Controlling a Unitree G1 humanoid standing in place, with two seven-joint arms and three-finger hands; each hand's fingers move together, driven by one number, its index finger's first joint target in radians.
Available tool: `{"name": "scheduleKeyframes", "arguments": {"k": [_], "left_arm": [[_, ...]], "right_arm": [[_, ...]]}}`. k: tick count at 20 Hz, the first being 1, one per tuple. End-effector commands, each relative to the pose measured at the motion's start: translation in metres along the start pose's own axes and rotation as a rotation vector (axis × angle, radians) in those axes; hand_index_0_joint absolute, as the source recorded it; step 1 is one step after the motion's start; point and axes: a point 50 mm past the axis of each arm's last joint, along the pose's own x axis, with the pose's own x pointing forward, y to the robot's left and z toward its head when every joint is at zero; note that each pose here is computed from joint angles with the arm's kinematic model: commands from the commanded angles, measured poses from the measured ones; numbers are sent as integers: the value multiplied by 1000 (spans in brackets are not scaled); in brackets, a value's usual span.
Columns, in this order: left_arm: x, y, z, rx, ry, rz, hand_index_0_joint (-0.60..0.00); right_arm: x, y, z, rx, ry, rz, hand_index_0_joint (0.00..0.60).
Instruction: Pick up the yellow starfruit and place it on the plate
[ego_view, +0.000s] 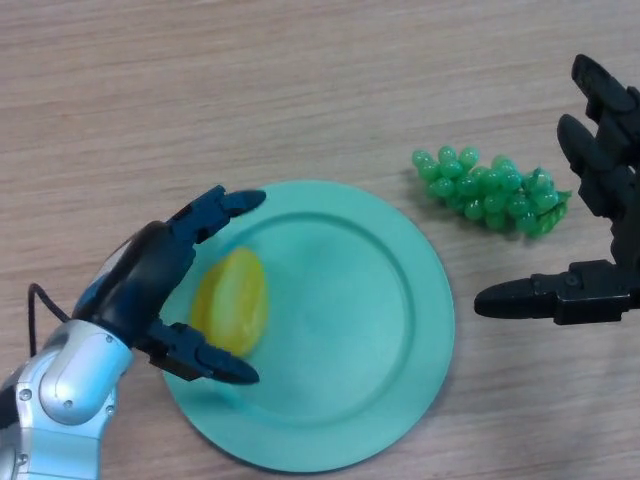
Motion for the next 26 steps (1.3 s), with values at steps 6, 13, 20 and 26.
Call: {"name": "scheduleKeyframes", "arguments": {"k": [6,13,20,26], "left_arm": [[-9,51,44,-97,-245,315,0],[-32,72,56,-521,-338,408,0],[-36,82,46,-506,-339,447,0],[-33,75,49,-503,-322,411,0]], "right_arm": [[-1,-12,39,-58,-228,-55,0],[0,-9,42,-55,-259,-50,0],[3,-3,41,-38,-249,-31,0],[2,-1,45,-39,-255,-32,0]]}}
